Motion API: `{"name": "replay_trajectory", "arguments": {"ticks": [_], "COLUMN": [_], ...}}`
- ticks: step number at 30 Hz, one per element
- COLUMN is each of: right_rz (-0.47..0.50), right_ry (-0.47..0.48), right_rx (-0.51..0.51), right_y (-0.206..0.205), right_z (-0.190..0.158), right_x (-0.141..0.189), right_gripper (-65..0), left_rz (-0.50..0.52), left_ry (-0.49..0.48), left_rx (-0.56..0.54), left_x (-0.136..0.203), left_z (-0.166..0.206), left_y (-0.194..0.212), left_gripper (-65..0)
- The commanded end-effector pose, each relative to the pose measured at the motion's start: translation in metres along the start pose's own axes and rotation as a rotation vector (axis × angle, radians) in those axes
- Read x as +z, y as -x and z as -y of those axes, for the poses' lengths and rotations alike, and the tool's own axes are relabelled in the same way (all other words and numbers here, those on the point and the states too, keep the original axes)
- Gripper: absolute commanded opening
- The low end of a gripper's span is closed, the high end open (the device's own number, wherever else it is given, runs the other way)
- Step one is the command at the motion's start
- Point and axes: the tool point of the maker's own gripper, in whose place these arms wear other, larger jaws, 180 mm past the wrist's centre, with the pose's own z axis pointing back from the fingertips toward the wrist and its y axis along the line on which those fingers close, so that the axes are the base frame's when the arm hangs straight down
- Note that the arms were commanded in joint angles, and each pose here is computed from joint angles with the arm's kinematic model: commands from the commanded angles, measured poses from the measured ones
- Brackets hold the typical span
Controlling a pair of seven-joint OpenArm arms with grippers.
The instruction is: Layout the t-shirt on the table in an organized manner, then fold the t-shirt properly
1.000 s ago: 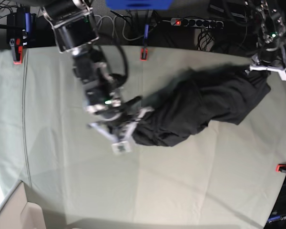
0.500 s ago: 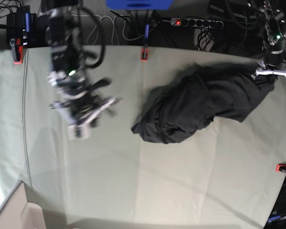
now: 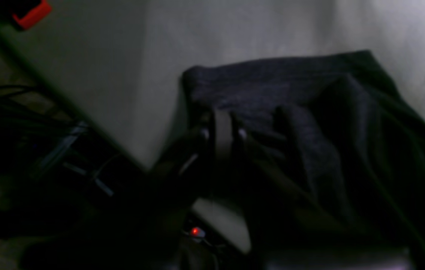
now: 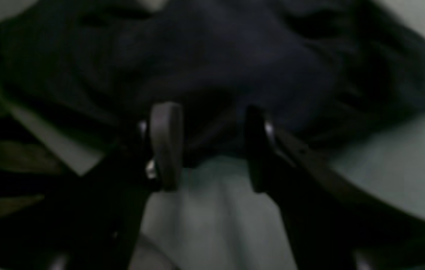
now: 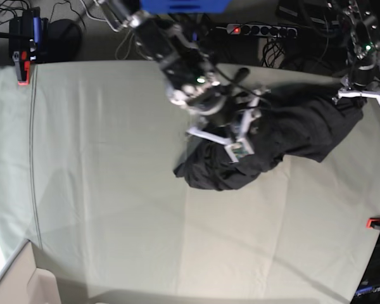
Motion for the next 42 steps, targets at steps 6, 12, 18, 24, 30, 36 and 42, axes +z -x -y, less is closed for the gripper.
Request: {"name": "replay_trajectory", "arguments": {"ticks": [6, 12, 18, 24, 30, 36, 42], "right_rz": [0.054, 0.063, 0.128, 0.298, 0.379, 0.390, 0.443], "right_ry": [-0.007, -0.007, -0.008, 0.016, 0.175, 0.305, 0.419], "right_rx": [0.016, 0.017, 0.001, 0.011, -0.064, -0.145, -0.282], "right_y": [-0.005, 0.007, -0.016, -0.057, -0.069, -0.053, -0.046], "right_z": [-0.003, -0.003, -0.004, 0.009, 0.076, 0.150, 0.224], "right_x": [-0.014, -0.022, -0.009, 0.039, 0.076, 0.106, 0.145], "right_gripper": [-34.5, -36.7, -65.0, -65.0, -65.0, -65.0, -65.0], "left_rz": [0.035, 0.026, 0.024, 0.034, 0.041, 0.098, 0.115], "left_ry": [-0.006, -0.011, -0.012, -0.008, -0.005, 0.054, 0.067], "left_rx": [-0.014, -0.018, -0.017, -0.017, -0.012, 0.069, 0.071], "left_x": [0.002, 0.004, 0.004, 0.004, 0.004, 0.010, 0.013], "left_z": [-0.004, -0.007, -0.007, -0.005, -0.004, 0.009, 0.014], "left_y": [-0.010, -0.007, -0.006, -0.010, -0.012, -0.036, -0.042], "left_gripper": [-64.8, -64.8, -64.8, -64.8, -64.8, -64.8, -64.8]}}
